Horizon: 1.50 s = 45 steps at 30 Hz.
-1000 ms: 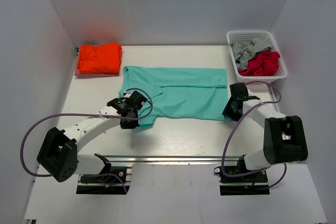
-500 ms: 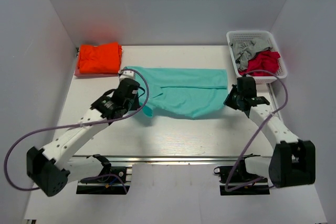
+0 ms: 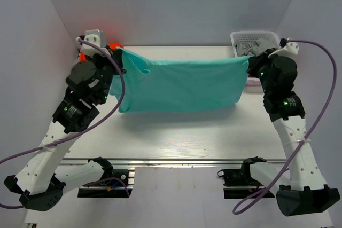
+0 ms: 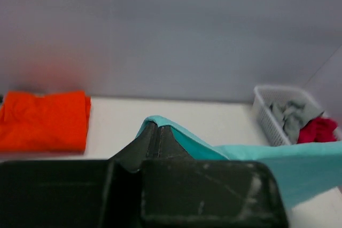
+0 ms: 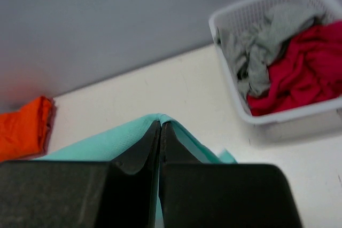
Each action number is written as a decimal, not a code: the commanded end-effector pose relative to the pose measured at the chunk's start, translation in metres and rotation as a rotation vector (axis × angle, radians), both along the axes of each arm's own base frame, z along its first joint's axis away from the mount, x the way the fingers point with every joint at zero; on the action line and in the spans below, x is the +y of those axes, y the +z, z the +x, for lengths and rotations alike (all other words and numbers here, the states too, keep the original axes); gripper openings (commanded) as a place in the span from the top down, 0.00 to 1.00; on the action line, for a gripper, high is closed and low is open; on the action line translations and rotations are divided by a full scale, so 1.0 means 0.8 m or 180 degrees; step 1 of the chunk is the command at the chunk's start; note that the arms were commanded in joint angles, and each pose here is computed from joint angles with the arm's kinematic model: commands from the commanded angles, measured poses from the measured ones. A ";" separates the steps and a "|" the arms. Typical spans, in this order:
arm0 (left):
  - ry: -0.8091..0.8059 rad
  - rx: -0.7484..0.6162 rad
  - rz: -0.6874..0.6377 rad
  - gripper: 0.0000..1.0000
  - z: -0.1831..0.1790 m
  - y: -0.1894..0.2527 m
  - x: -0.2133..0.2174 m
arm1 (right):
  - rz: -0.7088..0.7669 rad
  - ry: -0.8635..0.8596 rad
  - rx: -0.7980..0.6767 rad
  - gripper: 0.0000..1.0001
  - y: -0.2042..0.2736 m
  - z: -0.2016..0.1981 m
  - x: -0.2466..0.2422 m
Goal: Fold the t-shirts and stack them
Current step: Flatten out the tshirt
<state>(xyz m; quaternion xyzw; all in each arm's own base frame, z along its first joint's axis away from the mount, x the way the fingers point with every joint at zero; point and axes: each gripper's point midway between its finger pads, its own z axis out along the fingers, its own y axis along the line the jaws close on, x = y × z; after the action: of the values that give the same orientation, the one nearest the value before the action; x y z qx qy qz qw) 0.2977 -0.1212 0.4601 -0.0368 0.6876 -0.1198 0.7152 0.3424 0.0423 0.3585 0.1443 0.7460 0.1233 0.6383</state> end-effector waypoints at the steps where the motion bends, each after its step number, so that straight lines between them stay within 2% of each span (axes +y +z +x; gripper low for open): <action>1: -0.0060 -0.0717 0.0045 1.00 -0.033 0.104 0.022 | -0.0100 -0.0013 -0.0643 1.00 0.100 -0.023 -0.008; 3: -0.0006 -0.0865 0.0004 1.00 -0.046 0.138 0.035 | -0.0111 0.0033 -0.0784 1.00 0.129 -0.034 -0.007; 6: -0.0012 -0.0954 0.0020 1.00 -0.058 0.161 0.044 | -0.0150 0.0070 -0.0990 1.00 0.160 -0.055 -0.008; 11: -0.0028 -0.1274 0.0028 1.00 -0.102 0.213 0.073 | -0.0126 0.0250 -0.1402 1.00 0.212 -0.117 -0.004; 14: -0.0120 -0.1398 0.0046 1.00 -0.123 0.231 0.081 | -0.0122 0.0513 -0.1585 1.00 0.230 -0.146 0.010; 20: -0.0636 -0.1737 0.0043 1.00 -0.178 0.271 0.074 | -0.0221 0.0762 -0.1964 1.00 0.279 -0.211 0.019; 27: -0.1006 -0.2011 -0.0026 1.00 -0.224 0.297 0.072 | -0.0257 0.0804 -0.2074 1.00 0.282 -0.260 0.014; 30: -0.1162 -0.2047 -0.0009 1.00 -0.230 0.297 0.063 | -0.0205 0.0706 -0.1951 1.00 0.258 -0.248 0.009; 34: -0.1036 -0.1880 0.0006 1.00 -0.196 0.278 0.052 | -0.0121 0.0462 -0.1805 1.00 0.240 -0.216 -0.003; 38: -0.0691 -0.1545 0.0143 1.00 -0.118 0.246 0.028 | -0.0079 0.0371 -0.1441 1.00 0.201 -0.152 0.000; 42: -0.0009 -0.1045 0.0271 1.00 -0.018 0.184 0.018 | -0.0020 0.0218 -0.0979 1.00 0.143 -0.079 0.001; 43: 0.0074 -0.0787 0.0385 1.00 0.022 0.144 -0.002 | 0.0001 0.0185 -0.0881 1.00 0.128 -0.056 0.002; 45: 0.0339 -0.0502 0.0512 1.00 0.064 0.097 -0.011 | 0.0029 0.0196 -0.0491 1.00 0.066 -0.012 0.010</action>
<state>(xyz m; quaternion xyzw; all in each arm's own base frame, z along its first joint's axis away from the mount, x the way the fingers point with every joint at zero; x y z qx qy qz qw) 0.2846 -0.1261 0.6015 0.0450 0.5684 -0.1247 0.8120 0.2950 0.0518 0.4479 0.0796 0.6750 0.1656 0.7146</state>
